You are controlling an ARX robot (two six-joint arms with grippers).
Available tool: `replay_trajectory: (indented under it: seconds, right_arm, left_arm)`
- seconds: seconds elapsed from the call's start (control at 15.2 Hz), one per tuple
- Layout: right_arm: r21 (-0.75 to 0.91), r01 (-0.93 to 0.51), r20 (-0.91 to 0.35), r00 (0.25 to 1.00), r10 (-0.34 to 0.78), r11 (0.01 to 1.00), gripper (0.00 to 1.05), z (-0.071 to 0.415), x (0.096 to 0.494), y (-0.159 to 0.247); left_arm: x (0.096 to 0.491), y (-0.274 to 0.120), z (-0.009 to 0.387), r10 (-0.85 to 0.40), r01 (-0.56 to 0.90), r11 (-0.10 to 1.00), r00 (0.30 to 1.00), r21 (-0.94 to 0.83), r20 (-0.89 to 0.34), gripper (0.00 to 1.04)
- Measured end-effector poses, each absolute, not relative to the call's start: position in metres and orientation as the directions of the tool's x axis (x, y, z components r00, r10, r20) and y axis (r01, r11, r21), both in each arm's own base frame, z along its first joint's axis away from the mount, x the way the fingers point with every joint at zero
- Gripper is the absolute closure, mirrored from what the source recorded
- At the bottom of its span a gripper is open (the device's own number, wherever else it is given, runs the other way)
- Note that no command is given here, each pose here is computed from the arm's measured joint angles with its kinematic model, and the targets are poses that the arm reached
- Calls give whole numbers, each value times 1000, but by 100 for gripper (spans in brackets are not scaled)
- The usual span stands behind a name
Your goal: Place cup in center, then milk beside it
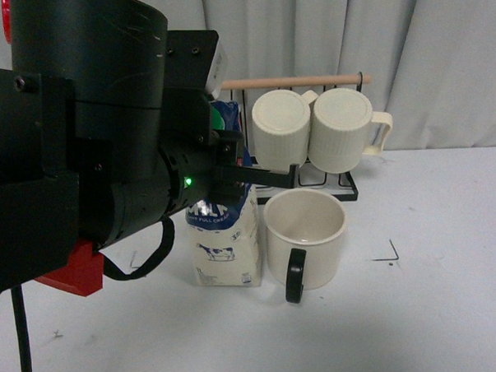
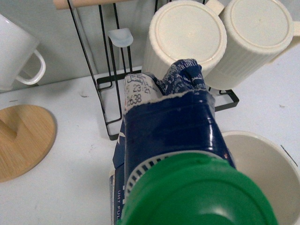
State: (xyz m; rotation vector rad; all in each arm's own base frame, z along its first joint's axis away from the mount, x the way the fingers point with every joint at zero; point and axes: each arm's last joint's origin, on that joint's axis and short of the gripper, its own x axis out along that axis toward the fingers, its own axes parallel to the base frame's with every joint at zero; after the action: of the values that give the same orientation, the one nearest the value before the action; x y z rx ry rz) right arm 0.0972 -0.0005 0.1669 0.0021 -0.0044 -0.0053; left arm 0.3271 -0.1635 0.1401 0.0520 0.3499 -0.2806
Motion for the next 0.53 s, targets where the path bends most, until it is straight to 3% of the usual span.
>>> replay_trajectory:
  seconds: [0.13, 0.53]
  right_arm:
    - [2, 5, 4, 1000, -5, 1000, 6, 167, 97, -1]
    - [2, 5, 4, 1000, -5, 1000, 6, 167, 97, -1]
  left_arm:
    - [326, -167, 134, -257, 285, 958, 898, 27, -357, 95]
    - [319, -169, 152, -302, 293, 953, 903, -77, -306, 23]
